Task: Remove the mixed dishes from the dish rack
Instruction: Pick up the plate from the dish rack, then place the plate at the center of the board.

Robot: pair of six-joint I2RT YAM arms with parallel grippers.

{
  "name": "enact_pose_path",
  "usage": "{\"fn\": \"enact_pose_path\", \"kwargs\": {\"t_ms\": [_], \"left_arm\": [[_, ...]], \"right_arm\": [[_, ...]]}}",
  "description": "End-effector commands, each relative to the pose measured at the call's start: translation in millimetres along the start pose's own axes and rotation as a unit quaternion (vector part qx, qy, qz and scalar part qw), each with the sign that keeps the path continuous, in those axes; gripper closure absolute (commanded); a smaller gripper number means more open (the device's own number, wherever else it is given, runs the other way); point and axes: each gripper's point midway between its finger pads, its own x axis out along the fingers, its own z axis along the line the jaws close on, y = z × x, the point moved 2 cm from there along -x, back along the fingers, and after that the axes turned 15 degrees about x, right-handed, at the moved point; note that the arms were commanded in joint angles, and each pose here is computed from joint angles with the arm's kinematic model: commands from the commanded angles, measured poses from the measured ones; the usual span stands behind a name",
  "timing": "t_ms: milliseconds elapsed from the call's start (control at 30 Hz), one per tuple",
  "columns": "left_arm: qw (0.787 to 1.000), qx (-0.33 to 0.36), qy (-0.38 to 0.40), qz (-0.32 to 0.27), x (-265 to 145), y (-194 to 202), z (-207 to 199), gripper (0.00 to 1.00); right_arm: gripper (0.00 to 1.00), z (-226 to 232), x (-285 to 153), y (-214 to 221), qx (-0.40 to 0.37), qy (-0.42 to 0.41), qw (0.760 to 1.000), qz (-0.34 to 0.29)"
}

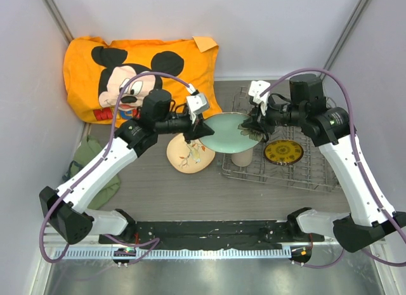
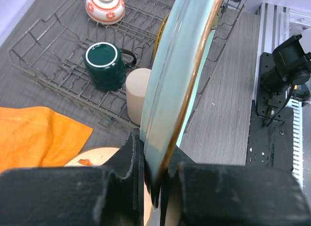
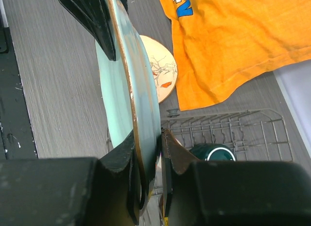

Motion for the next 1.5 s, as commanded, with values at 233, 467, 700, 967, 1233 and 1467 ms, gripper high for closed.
{"fn": "enact_pose_path", "kwargs": {"t_ms": [233,467,700,967,1233,1467], "left_arm": [[0.998,0.016,-0.059,-0.029,-11.9,-17.7,10.4,1.0],[0.992,-0.04,-0.122,-0.015,-26.6,1.8,41.6,1.0],[0.974,-0.135,-0.179,-0.026,-54.4,27.1,79.9,1.0],[0.937,-0.28,-0.21,-0.007,-68.2,100.6,109.4,1.0],[0.901,-0.401,-0.164,0.013,-53.6,167.8,101.2,1.0],[0.881,-0.458,-0.114,0.027,-37.4,199.2,84.1,1.0]], "right_arm": [[0.45,-1.4,0.6,-26.7,-0.043,0.016,0.997,-0.065],[0.17,-5.8,-0.6,-10.7,-0.039,0.041,0.997,-0.05],[0.16,-4.7,-4.8,-1.0,-0.043,0.054,0.997,-0.045],[0.15,-4.8,-8.1,5.6,-0.039,0.07,0.996,-0.046],[0.15,-11.2,-13.6,10.9,-0.037,0.103,0.993,-0.041],[0.15,-13.7,-12.0,21.8,-0.034,0.111,0.993,-0.028]]}}
